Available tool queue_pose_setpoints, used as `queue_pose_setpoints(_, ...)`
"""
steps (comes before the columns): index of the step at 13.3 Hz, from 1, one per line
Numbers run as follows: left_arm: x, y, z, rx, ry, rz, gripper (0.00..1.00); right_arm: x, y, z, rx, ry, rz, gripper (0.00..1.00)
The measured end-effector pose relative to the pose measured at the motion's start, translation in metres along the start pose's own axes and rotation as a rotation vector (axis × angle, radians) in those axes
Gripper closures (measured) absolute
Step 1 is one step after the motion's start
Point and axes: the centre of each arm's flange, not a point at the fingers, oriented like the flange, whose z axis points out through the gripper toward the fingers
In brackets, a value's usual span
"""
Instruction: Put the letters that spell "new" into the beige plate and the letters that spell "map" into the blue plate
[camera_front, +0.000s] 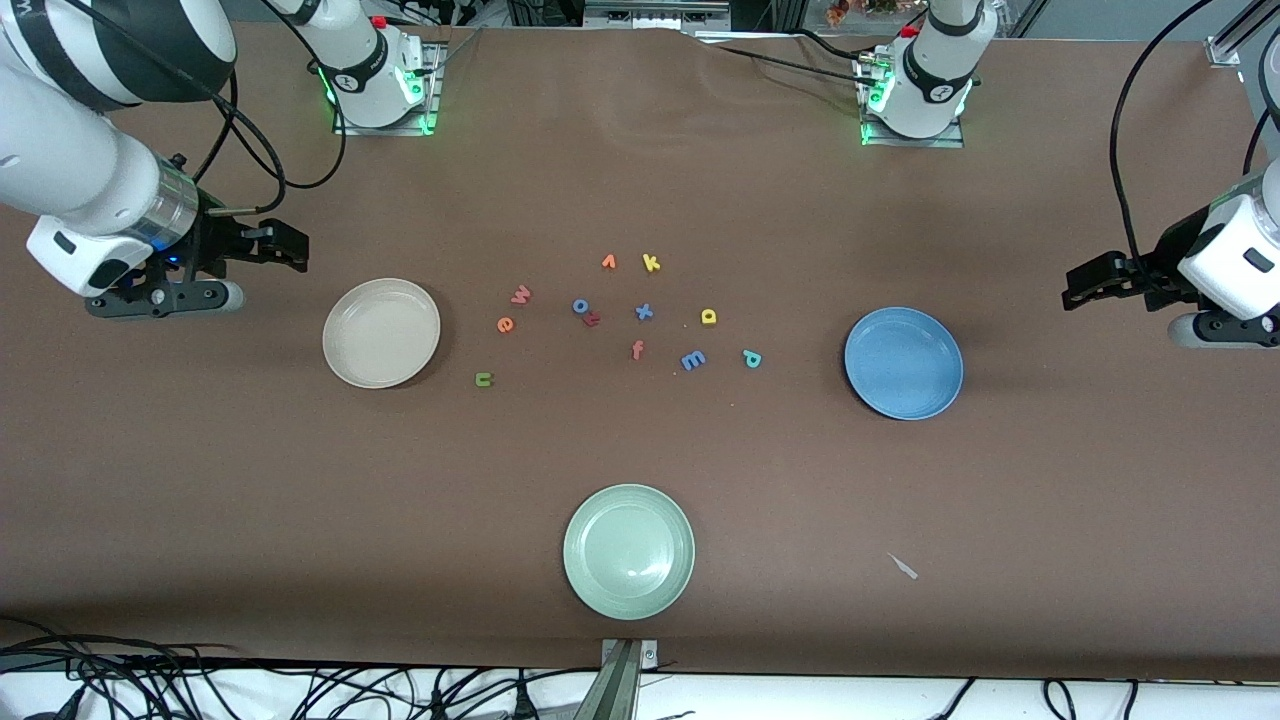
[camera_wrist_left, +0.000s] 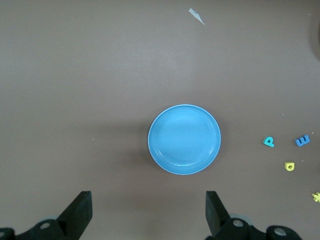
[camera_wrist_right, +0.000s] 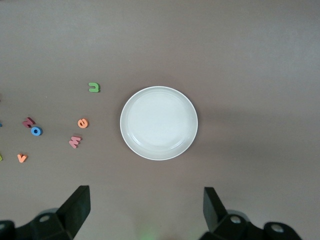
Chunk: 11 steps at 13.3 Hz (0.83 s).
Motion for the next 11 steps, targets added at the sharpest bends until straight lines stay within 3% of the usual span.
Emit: queue_pose_setpoints(11,0.0,0.0,0.0001,0.0,0.0,0.0,0.0,-0.0001,-0.0004,0.0029,0.0,-0.005,-0.001,0.0)
